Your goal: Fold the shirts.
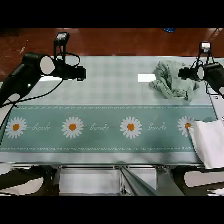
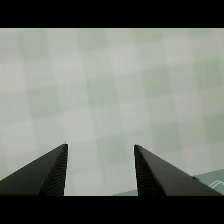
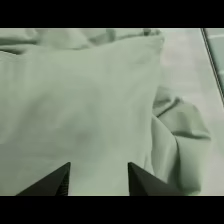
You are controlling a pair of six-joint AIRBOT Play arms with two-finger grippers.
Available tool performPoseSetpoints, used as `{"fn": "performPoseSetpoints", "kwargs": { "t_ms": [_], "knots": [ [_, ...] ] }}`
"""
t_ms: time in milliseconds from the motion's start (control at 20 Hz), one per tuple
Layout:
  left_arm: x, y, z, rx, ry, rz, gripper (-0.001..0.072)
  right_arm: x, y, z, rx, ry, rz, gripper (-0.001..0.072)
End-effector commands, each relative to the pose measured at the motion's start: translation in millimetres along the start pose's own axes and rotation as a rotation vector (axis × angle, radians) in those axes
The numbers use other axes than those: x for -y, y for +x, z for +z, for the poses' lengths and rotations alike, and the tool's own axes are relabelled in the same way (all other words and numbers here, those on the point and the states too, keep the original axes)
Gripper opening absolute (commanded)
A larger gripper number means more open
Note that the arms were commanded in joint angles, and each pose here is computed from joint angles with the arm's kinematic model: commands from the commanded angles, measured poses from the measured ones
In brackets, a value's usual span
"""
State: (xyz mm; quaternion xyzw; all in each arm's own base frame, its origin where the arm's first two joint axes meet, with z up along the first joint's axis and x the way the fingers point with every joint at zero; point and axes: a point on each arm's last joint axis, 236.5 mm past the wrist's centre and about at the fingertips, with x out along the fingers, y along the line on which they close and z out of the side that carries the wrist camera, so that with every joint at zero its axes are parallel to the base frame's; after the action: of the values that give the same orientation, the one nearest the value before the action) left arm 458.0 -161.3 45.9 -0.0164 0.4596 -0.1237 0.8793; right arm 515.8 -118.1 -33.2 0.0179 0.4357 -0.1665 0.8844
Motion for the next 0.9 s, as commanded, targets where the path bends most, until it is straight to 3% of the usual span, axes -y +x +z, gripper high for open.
{"fn": "performPoseSetpoints", "kwargs": {
  "t_ms": [0,200,300,400,550,850],
  "knots": [
    [-0.2,1.6,3.5,0.015,0.0,-0.001,0.0507,24.2,35.6,-41.0,-0.142,0.115,-0.03,0.0417],
    [0.6,1.3,3.4,0.014,-0.001,-0.003,0.0508,-7.4,48.0,-67.0,-0.234,0.193,0.087,0.0381],
    [0.8,-3.2,2.1,0.007,-0.003,-0.004,0.0507,-24.7,39.8,-69.6,-0.267,0.194,0.162,0.0036],
    [-24.1,-22.1,6.2,0.008,-0.015,0.048,0.0507,-33.8,18.3,-47.3,-0.239,0.186,0.22,0.002],
    [-72.6,-76.3,3.4,0.011,-0.185,0.106,0.0507,-32.2,-48.7,34.9,-0.053,0.1,0.274,0.002],
    [-22.3,-99.2,-113.0,-0.054,-0.285,-0.083,0.0507,-33.6,-280.4,176.8,0.463,0.097,0.461,0.0019]
  ]
}}
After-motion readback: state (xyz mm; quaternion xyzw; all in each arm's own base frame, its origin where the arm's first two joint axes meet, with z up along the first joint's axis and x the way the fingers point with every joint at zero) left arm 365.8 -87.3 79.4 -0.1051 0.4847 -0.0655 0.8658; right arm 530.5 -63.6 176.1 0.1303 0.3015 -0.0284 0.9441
